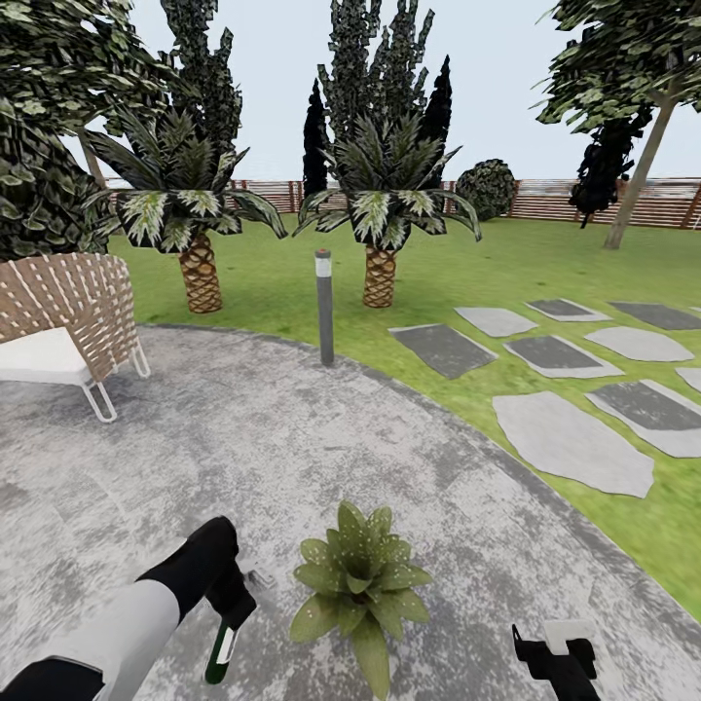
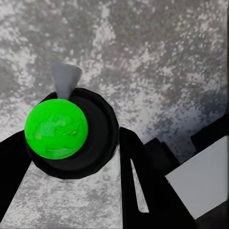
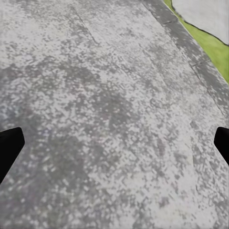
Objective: Pick up the pesticide atomizer in the garden and spray insectifuge to fully cover both potted plants in the garden.
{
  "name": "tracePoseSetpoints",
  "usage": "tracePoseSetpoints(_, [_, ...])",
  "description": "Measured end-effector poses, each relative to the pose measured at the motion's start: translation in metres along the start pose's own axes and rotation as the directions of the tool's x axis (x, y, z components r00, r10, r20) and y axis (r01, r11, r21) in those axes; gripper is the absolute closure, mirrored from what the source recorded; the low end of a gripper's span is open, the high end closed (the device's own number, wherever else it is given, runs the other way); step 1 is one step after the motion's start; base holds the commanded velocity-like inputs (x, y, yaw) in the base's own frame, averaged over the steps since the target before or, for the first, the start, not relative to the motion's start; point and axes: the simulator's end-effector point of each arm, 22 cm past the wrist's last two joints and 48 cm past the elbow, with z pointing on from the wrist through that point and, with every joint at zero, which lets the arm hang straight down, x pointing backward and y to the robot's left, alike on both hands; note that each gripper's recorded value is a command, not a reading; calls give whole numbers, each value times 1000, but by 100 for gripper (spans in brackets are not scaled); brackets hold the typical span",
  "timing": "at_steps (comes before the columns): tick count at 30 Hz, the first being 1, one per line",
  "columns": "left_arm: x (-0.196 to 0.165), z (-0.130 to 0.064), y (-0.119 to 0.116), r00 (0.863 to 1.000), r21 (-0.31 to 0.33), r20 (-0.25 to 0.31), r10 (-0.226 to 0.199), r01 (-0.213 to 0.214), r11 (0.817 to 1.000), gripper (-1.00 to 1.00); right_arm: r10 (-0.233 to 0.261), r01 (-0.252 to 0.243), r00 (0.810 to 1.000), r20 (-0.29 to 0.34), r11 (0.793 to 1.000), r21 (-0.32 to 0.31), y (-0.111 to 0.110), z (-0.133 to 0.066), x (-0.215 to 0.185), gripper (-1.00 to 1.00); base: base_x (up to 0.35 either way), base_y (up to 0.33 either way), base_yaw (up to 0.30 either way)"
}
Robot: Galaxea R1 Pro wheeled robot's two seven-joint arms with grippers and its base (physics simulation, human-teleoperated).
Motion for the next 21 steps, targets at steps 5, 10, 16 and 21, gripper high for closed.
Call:
tracePoseSetpoints(5, [-2, 3, 3, 1000, -18, 13, -16, 16, 1000, 100, 0, 0, 1000, -1, 1000, -1, 1, 0, 0, -100, 0, 0, 0])
tracePoseSetpoints(10, [13, 16, -9, 999, 16, -28, -23, 23, 1000, 100, 3, -3, 1000, 0, 1000, 2, 0, 0, 0, -100, 0, 0, 25])
tracePoseSetpoints(16, [9, 18, -18, 999, 37, -28, -21, 22, 999, 100, 2, -2, 1000, -2, 1000, 2, 0, 0, 1, -100, 1, 0, 200])
tracePoseSetpoints(21, [7, 17, -18, 1000, 35, -24, -18, 19, 999, 100, 2, -2, 1000, -3, 1000, 3, 0, 0, 2, -100, 151, -100, 97])
